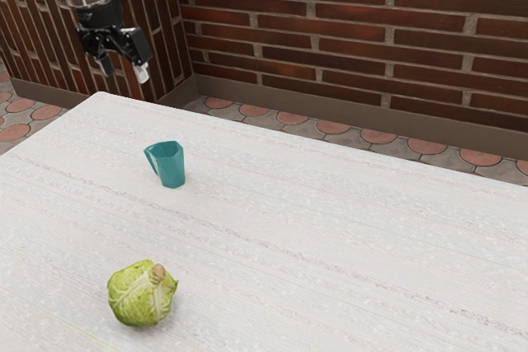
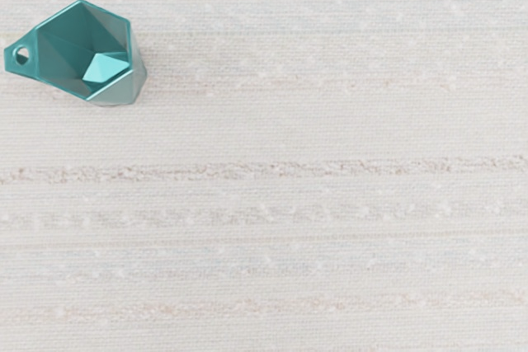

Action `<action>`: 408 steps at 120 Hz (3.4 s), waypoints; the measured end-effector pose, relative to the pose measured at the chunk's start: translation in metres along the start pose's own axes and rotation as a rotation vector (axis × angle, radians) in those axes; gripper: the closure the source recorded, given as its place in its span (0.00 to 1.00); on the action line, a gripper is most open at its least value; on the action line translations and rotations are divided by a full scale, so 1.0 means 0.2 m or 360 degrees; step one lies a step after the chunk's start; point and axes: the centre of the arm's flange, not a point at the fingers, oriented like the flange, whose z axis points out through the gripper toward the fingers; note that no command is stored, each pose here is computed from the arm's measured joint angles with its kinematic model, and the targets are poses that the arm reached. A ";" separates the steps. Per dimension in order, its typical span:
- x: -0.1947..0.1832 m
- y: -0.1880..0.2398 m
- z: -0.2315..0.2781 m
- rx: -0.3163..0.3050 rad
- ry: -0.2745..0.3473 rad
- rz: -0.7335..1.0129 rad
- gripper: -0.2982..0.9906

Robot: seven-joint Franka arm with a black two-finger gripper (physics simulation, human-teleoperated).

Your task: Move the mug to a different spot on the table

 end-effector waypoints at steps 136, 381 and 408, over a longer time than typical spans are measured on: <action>0.11 0.14 0.21 -0.0020 -0.0139 0.0081 0.25; 0.59 -1.23 1.73 -0.0321 -0.0243 -0.2608 0.25; 0.58 -1.23 1.76 -0.0303 -0.0255 -0.2699 0.25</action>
